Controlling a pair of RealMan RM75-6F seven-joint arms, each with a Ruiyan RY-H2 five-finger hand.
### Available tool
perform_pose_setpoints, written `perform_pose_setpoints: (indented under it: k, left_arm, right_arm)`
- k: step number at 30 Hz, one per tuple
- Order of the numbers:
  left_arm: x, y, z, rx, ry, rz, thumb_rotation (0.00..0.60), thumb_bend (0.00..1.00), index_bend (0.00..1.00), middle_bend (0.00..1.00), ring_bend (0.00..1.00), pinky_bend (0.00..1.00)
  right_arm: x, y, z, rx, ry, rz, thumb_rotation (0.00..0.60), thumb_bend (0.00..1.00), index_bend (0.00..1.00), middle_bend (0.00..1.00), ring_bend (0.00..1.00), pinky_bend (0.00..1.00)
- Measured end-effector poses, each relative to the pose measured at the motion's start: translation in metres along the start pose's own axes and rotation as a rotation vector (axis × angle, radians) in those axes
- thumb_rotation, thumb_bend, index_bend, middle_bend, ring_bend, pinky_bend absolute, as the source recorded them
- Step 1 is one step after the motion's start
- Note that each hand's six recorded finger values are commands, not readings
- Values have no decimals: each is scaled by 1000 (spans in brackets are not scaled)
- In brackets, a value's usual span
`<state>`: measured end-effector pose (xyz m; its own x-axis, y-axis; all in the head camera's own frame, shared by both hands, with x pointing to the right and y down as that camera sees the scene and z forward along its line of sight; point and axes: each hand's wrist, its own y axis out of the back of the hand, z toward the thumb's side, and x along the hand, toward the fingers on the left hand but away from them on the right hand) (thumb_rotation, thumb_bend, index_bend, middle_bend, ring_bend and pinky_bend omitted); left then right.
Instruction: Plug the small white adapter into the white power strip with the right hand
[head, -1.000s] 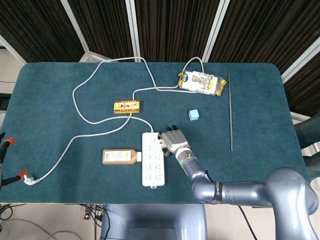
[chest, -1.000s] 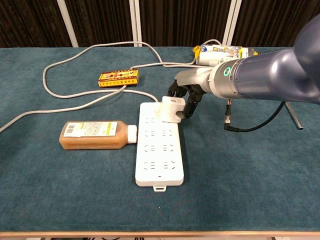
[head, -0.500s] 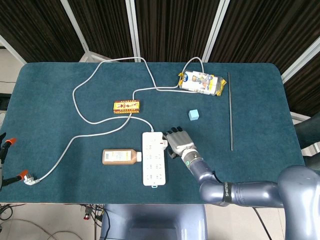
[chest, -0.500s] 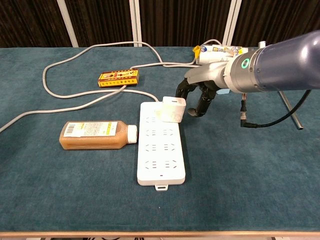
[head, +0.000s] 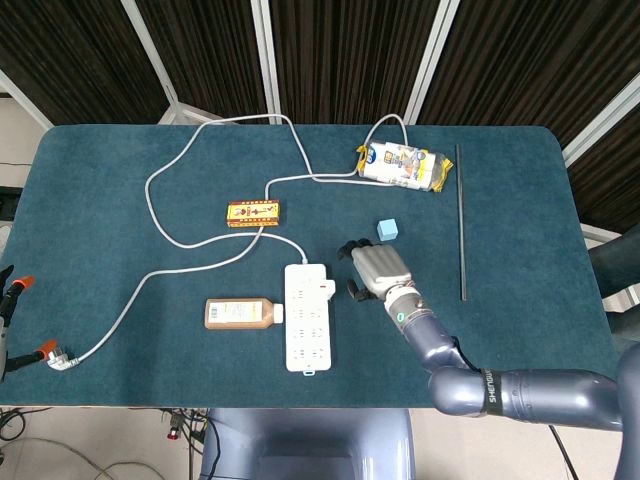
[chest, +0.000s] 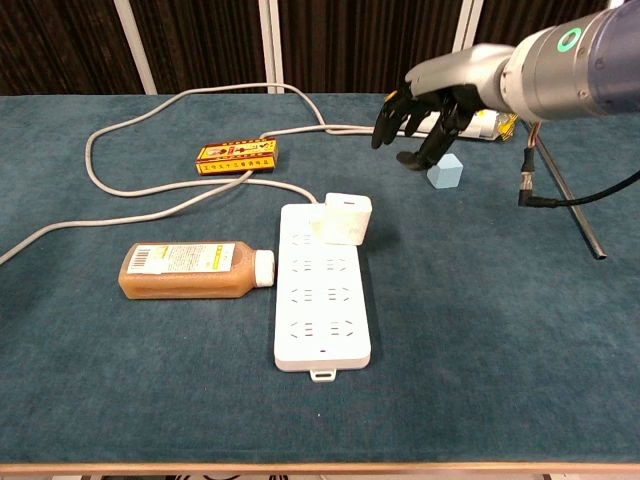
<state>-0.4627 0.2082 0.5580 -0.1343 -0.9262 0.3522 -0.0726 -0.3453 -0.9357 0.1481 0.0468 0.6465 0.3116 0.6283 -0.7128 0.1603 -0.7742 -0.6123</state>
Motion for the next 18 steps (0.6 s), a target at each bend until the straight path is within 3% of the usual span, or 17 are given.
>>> perform_pose_setpoints:
  k: [2,4,7,11,14,18]
  left_arm:
    - [0,0,0,0,0,0,600,91,187,0,0,0]
    - [-1,0,0,0,-2,0,600,91,188,0,0,0]
    - [-1,-1,1,1,-5,-3,600,91,188,0,0,0]
    - [-2,0,1,0,-6,0,600,91,188,0,0,0]
    - [-2,0,1,0,-2,0,600,91,189,0,0,0]
    - [-1,-1,1,3,-4,-5,600,91,190,0,0,0]
  right_arm:
    - [2,13,-2,-60,6,-50,600,608,345,302,355,835]
    - [3,23,-4,-108,13,-87,600,603,345,328,409,870]
    - [6,32,-11,-174,18,-129,600,498,345,375,444,864]
    - [6,40,-23,-177,-6,-172,600,346,346,412,452,721]
    - [5,41,-29,-164,-33,-182,600,327,357,413,450,569]
    - [2,40,-34,-148,-61,-181,600,326,454,413,420,515]
